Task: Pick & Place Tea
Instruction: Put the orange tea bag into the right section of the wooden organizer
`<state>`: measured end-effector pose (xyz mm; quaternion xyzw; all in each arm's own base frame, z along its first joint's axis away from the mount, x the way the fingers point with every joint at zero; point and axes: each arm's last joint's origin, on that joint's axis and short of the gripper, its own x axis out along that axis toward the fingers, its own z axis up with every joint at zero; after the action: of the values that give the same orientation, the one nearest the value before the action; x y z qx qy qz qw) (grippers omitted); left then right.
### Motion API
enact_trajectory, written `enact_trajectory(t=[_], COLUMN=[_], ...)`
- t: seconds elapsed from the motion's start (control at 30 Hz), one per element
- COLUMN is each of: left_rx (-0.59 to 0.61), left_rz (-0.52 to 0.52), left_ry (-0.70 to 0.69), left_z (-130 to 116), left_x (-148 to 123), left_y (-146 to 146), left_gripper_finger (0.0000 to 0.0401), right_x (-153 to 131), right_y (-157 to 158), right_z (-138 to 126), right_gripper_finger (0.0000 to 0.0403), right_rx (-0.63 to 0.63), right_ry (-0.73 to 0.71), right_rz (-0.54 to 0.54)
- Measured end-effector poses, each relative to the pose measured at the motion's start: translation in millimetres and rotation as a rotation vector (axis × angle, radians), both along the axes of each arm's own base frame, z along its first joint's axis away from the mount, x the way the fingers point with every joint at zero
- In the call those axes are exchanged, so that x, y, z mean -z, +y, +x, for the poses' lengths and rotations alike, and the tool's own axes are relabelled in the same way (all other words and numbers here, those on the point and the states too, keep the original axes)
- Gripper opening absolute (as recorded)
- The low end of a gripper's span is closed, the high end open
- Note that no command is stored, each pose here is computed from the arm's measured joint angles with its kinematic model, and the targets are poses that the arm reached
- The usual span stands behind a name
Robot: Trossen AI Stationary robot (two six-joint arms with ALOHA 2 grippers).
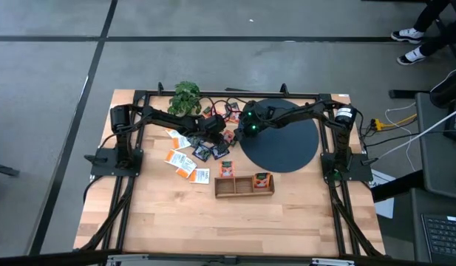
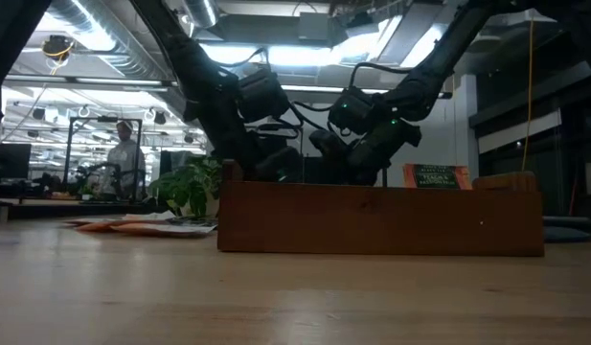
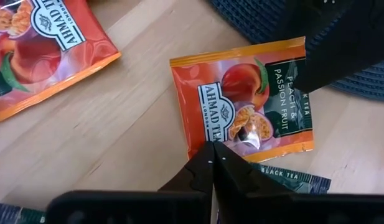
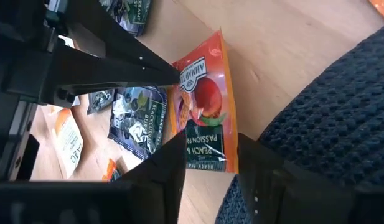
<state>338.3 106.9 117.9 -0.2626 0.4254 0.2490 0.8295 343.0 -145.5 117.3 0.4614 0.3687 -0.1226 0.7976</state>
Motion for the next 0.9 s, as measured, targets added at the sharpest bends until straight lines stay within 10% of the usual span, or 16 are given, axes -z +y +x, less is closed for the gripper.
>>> enact_trajectory(t=[0.53, 0.9], left_rx=[-0.008, 0.033], left_rz=[-0.031, 0.051], left_ry=[-0.022, -0.139], left_z=[-4.7, -31.0], left_x=[-12.1, -90.2], left_y=[-1.1, -6.6], left_gripper_finger=[0.0007, 0.0005], right_x=[0.0, -5.3], right_y=[1.1, 0.9], right_z=[-0.2, 3.0], right_gripper_finger=[0.0009, 0.0005], right_rx=[-0.049, -0.146], right_ry=[-0.014, -0.039], right_rz=[0.008, 0.000])
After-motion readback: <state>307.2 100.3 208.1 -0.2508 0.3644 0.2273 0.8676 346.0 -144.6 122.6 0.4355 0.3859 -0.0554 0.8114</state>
